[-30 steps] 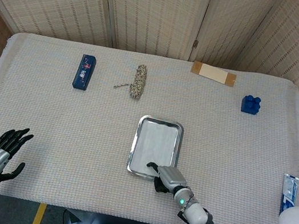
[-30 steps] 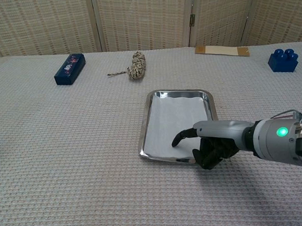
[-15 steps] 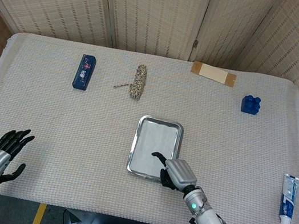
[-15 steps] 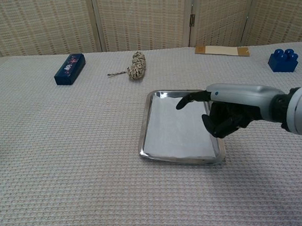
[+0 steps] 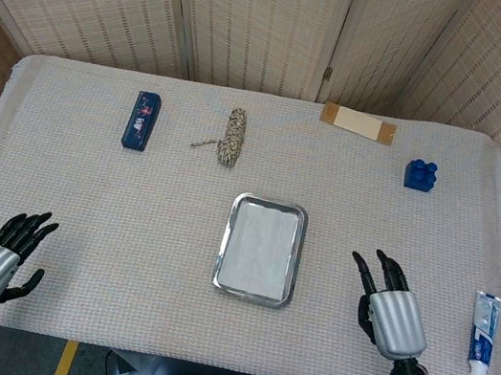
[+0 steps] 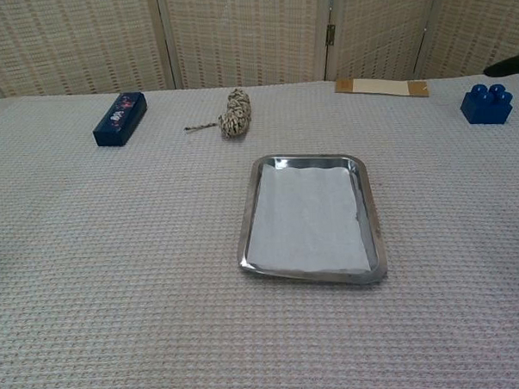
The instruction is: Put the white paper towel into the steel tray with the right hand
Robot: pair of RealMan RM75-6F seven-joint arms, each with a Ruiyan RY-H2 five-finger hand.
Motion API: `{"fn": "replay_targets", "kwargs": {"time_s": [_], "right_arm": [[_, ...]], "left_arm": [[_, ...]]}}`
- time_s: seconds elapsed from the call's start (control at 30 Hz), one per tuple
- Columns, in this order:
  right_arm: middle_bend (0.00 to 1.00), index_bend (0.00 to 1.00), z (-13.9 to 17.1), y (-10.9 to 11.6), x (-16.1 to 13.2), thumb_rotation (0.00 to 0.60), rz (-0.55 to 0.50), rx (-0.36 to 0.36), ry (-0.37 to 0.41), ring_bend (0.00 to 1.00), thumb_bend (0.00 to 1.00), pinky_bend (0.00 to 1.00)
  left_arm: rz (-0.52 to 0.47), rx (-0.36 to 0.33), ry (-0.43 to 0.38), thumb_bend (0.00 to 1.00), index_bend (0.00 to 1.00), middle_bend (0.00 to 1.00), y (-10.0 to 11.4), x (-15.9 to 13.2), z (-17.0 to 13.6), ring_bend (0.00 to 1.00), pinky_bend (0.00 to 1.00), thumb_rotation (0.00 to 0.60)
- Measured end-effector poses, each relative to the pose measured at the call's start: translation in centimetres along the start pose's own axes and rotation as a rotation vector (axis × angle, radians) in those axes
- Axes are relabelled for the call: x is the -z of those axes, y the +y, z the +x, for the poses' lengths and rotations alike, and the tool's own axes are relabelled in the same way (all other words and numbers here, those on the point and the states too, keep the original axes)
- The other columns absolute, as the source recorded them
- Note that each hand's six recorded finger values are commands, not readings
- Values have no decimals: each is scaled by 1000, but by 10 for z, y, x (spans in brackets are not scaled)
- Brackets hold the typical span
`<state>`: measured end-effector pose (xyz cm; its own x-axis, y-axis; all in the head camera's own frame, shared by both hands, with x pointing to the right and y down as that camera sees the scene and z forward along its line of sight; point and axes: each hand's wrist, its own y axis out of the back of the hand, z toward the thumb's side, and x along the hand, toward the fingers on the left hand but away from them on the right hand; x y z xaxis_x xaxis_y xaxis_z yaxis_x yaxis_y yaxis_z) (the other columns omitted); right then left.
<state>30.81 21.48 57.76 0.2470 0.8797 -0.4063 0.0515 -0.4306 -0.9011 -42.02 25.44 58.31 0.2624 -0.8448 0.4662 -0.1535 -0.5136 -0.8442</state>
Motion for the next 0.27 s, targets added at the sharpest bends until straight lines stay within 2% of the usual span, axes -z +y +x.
{"fn": "replay_targets", "kwargs": {"time_s": [0.17,0.27], "right_arm": [[0,0,43,13,36,600,101,123,-95,0,624,30],[0,0,55,16,45,600,81,149,-126,0,621,5]], "left_arm": [[2,-10,-4,526,0,0,-1,0,3,0,0,600],[10,-10,-9,526,0,0,-3,-1,4,0,0,600]]}}
